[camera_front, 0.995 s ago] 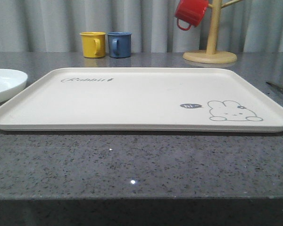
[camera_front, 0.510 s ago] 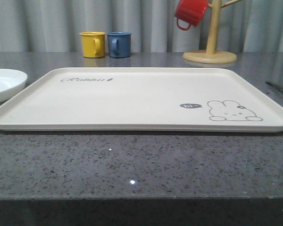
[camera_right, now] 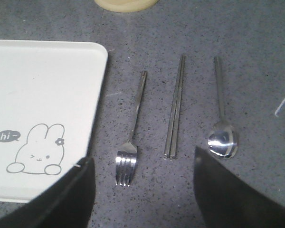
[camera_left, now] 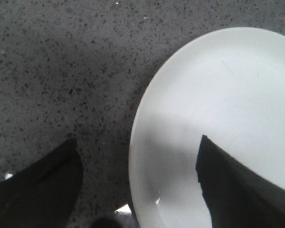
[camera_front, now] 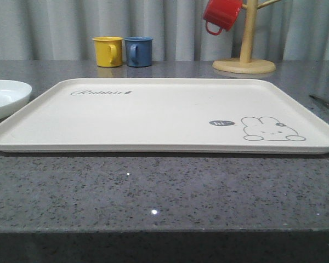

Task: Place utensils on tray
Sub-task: 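Lower the left gripper and grasp the white plate's rim, then lift the plate and carry it over the tray with the left gripper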

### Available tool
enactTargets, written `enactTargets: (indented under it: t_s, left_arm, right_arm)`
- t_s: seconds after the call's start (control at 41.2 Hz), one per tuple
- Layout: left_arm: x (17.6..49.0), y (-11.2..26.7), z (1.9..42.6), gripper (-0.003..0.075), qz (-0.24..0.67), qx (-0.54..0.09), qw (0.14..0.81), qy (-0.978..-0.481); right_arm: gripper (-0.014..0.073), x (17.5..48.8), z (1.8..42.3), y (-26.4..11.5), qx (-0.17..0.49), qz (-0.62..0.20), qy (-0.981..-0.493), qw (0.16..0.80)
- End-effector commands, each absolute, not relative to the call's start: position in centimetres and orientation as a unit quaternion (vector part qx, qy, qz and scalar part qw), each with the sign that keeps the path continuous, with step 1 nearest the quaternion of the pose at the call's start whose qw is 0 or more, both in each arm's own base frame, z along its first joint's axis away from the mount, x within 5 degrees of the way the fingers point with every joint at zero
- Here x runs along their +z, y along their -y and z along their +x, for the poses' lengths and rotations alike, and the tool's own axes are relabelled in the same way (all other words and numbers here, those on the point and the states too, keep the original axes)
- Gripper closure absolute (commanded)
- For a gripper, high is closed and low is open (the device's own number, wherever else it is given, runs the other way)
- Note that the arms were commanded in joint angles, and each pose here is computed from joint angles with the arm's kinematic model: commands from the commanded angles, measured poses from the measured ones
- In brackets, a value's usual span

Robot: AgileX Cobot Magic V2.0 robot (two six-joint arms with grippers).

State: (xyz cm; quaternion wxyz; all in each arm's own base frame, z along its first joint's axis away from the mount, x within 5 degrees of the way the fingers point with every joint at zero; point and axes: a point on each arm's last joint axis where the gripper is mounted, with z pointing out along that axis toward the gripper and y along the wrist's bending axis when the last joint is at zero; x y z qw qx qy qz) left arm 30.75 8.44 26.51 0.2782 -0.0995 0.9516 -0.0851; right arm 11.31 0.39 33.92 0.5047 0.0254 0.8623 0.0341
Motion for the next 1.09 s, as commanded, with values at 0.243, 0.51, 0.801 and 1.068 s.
enactTargets:
  t_s: [0.243,0.51,0.801,1.068]
  left_arm:
    - [27.1,-8.3,32.2,0.0370,-0.099,-0.084,0.316,-0.940]
    - [26.9,-8.2,31.9,0.0601,-0.087,-0.084,0.295,-0.948]
    - [26.9,-8.1,31.6,0.0738,-0.079,-0.081,0.286,-0.952]
    - [32.1,-7.4,30.9,0.0738,-0.063,-0.094,0.335,-0.935]
  right_arm:
    - [0.0118,35.2,11.7,-0.3,0.030,0.023,-0.842,0.538]
    - [0.0118,35.2,11.7,-0.3,0.030,0.023,-0.842,0.538]
    - [0.0118,35.2,11.7,-0.3,0.030,0.023,-0.842,0.538]
    - [0.0118,35.2,11.7,-0.3,0.030,0.023,-0.842,0.538]
